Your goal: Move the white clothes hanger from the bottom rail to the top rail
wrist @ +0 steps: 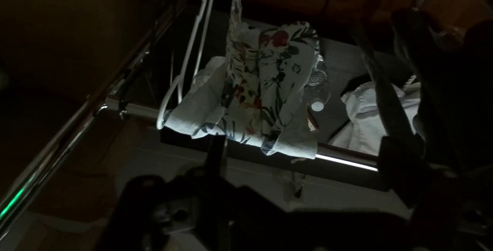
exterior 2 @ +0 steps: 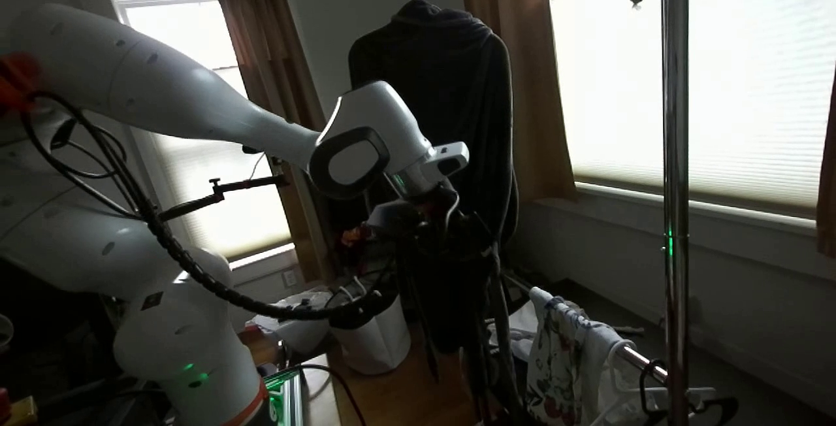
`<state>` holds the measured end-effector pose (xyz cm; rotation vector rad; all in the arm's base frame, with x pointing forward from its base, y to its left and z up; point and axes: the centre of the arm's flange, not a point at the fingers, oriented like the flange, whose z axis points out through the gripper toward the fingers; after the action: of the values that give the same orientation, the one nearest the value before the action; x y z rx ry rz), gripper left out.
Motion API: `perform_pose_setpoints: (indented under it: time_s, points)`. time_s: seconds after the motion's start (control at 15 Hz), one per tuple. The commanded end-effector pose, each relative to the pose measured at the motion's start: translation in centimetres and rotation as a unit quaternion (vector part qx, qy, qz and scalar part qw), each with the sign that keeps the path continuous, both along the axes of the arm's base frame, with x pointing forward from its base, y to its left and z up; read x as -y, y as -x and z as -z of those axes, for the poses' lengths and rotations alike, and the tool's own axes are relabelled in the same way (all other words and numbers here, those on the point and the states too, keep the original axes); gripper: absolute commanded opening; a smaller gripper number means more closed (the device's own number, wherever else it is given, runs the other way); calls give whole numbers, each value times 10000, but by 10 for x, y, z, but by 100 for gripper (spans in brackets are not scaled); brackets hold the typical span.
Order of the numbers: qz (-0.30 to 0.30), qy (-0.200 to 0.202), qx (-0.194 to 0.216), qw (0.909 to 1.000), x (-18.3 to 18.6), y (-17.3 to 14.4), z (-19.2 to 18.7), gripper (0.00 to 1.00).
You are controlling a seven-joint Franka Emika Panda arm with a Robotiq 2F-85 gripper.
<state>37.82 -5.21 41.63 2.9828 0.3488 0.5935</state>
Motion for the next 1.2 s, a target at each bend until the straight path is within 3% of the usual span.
perform_pose_setpoints:
  time_s: [0.0,0.13,0.33,0.6,0.67,0.73,1.07,1.13]
  points:
    - [-294,-894,-193,9954,19,-7,88,100]
    - [-273,-1335,-429,9897,21,-17,126,100]
    - [141,-1638,-1274,9781,12,-9,187,100]
    - [811,-2328,-1931,9497,-7,18,253,100]
    - [989,-2446,-1941,9448,-6,23,250,100]
    - [779,-2184,-1820,9556,-4,15,207,100]
    - [985,-2349,-1989,9463,-3,21,229,100]
    - [1313,-2509,-1859,9409,4,23,248,100]
